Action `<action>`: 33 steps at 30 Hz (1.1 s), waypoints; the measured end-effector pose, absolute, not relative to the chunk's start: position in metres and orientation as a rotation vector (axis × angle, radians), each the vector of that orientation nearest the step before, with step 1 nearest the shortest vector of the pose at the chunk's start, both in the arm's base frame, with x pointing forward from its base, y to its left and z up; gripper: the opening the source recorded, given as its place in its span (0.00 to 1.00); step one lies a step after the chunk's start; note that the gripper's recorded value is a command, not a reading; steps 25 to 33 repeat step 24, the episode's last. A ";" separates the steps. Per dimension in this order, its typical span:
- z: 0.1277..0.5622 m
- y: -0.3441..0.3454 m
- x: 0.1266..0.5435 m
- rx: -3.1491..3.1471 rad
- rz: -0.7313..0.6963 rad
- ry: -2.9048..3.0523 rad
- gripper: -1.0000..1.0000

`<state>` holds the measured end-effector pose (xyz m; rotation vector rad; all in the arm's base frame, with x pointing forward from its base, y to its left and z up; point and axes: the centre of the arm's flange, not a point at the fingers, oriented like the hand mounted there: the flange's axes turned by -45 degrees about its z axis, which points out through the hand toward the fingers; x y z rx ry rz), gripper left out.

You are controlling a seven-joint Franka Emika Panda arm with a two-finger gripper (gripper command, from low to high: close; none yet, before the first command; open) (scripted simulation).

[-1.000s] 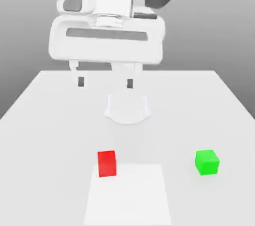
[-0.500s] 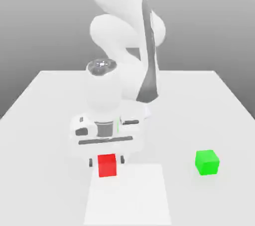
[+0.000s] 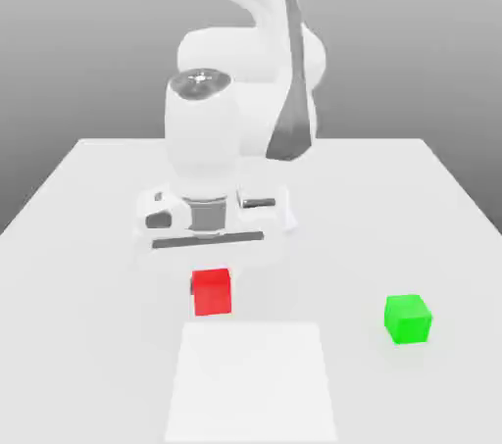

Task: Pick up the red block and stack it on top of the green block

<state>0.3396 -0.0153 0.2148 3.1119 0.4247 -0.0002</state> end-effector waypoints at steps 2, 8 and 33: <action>0.220 0.021 0.346 3.086 0.000 0.577 0.00; 0.235 0.139 0.340 2.962 0.001 1.043 0.00; 0.187 0.233 0.305 2.809 0.001 1.401 1.00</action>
